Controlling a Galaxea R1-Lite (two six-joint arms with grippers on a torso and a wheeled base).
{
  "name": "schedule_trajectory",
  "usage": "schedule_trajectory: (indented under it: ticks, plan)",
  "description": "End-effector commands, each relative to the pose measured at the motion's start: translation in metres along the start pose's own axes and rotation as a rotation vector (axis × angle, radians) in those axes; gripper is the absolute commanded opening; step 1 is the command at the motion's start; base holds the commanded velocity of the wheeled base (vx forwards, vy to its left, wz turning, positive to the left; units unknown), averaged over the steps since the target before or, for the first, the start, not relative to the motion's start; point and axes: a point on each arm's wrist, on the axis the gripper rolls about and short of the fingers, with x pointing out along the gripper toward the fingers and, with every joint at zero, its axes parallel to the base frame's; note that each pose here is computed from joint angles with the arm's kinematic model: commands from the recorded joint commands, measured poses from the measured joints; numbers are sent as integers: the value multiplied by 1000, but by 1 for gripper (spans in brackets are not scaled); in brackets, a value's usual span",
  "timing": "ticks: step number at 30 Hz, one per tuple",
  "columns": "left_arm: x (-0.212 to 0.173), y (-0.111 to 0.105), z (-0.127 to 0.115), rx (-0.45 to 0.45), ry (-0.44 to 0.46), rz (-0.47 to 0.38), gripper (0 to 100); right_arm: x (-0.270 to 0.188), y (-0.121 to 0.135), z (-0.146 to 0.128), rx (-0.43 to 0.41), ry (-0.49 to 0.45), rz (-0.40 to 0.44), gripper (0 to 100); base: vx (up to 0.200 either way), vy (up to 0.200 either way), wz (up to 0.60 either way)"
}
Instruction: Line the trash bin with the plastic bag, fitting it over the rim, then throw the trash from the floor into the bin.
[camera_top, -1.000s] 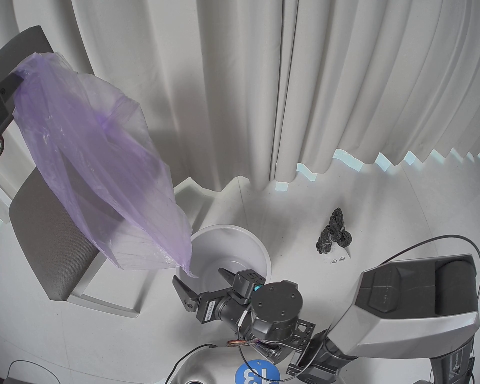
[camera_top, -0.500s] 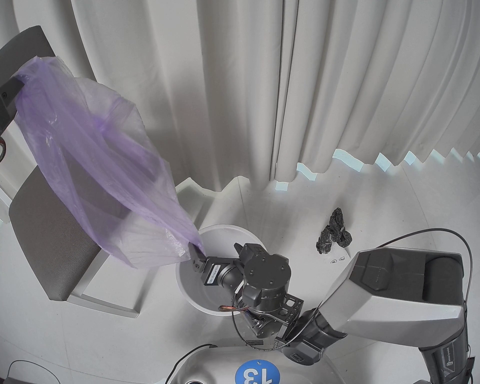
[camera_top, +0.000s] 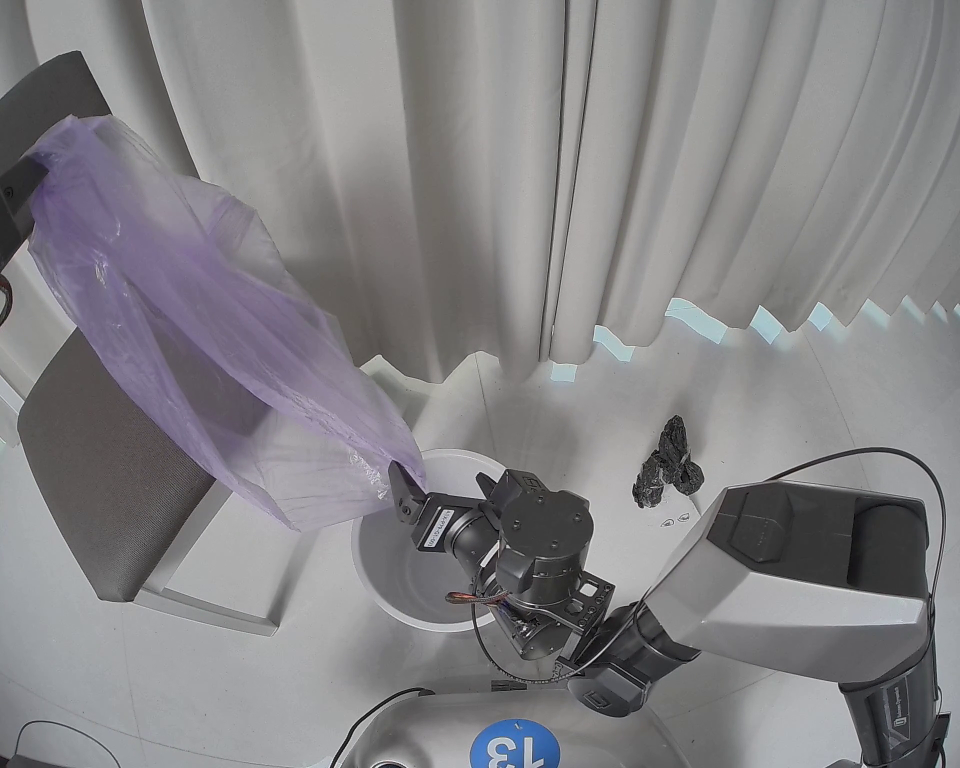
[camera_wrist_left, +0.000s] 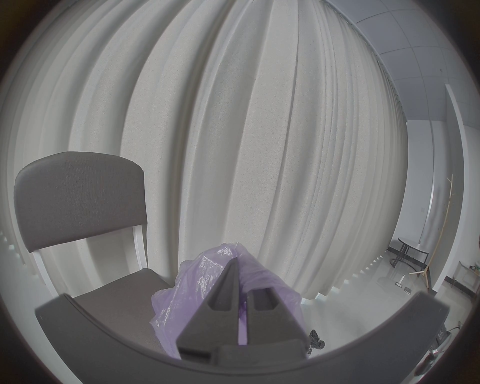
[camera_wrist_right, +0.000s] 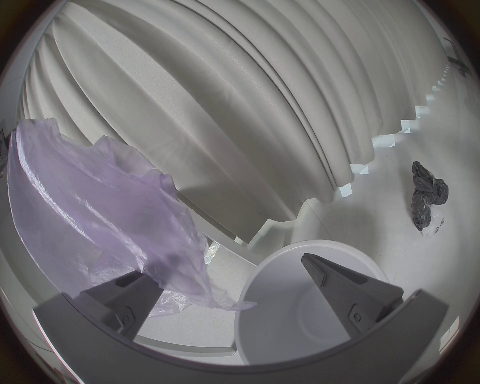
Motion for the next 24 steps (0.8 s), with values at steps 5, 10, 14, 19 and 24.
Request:
schedule_trajectory:
  ticks: [5, 10, 14, 19, 24]
  plan:
    - [0, 1, 0, 3, -1, 11, 0, -1, 9, -10, 16, 13, 29, 100, 0, 0, 0]
    - [-1, 2, -2, 4, 3, 13, 0, 3, 10, -14, 25, 8, 48, 100, 0, 0, 0]
    - [-3, 2, -7, 0, 18, 11, 0, 4, 7, -19, 22, 11, 45, 0, 0, 0, 0]
    - [-6, 3, -12, 1, 32, 11, 0, 3, 6, -16, 19, 16, 42, 0, 0, 0, 0]
    - [-11, 5, -22, 7, 62, 18, 0, -7, 8, 9, 20, 0, 44, 0, 0, 0, 0]
